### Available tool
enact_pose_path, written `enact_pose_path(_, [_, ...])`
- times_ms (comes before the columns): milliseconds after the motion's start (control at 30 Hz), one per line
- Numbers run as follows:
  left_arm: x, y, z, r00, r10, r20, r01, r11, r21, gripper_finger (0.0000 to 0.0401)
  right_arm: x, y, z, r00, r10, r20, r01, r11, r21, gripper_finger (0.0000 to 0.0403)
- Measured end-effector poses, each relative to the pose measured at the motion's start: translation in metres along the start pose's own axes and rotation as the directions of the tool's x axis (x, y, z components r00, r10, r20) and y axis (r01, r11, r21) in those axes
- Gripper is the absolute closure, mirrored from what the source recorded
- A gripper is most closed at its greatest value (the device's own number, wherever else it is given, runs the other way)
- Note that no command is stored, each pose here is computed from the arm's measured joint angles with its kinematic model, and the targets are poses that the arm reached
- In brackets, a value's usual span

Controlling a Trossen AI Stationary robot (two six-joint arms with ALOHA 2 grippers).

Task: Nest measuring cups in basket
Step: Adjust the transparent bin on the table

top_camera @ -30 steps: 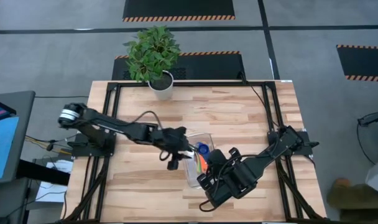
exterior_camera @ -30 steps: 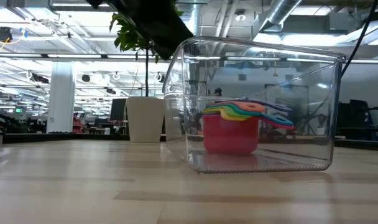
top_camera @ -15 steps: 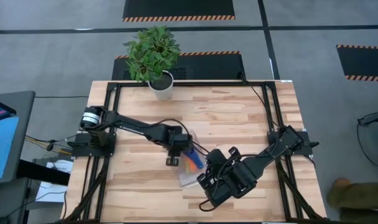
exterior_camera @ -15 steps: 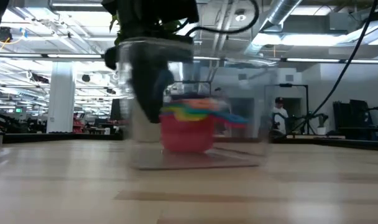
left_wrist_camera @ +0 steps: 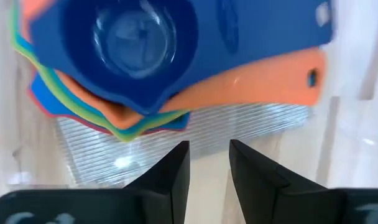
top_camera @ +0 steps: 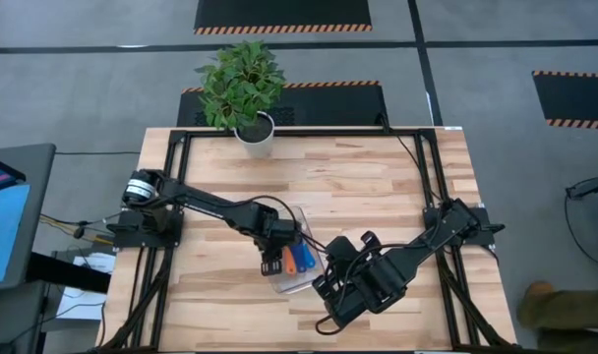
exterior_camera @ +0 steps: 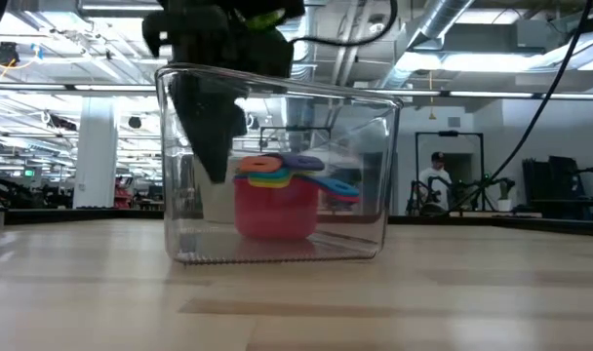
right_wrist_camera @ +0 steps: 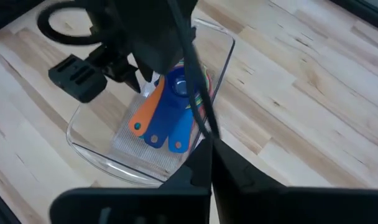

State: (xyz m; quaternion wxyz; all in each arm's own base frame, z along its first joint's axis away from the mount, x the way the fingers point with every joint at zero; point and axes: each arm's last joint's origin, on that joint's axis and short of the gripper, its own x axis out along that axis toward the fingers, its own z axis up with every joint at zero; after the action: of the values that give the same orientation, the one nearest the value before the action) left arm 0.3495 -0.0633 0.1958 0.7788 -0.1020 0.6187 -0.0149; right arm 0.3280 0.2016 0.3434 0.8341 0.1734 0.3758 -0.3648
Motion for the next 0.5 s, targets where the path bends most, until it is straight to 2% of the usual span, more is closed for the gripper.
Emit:
enact_pose_path(200, [-0.012,-0.003,0.0,0.999,-0.034,-0.006,0.034,0.999,-0.009,0.03,-0.001,0.0,-0.001,1.0,0.002,0.001,-0.002,1.0,-0.008,0.0375])
enact_pose_path(300, [-0.009,-0.014,-0.004,0.998,-0.054,-0.023,0.055,0.997,0.045,0.0303,-0.003,0.001,-0.003,1.0,0.007,0.001,-0.007,1.0,-0.017,0.0383])
enact_pose_path(500, [-0.007,-0.026,-0.002,0.998,-0.002,0.055,-0.004,0.994,0.107,0.0313,-0.005,0.002,-0.006,1.0,0.014,0.001,-0.014,1.0,-0.025,0.0393])
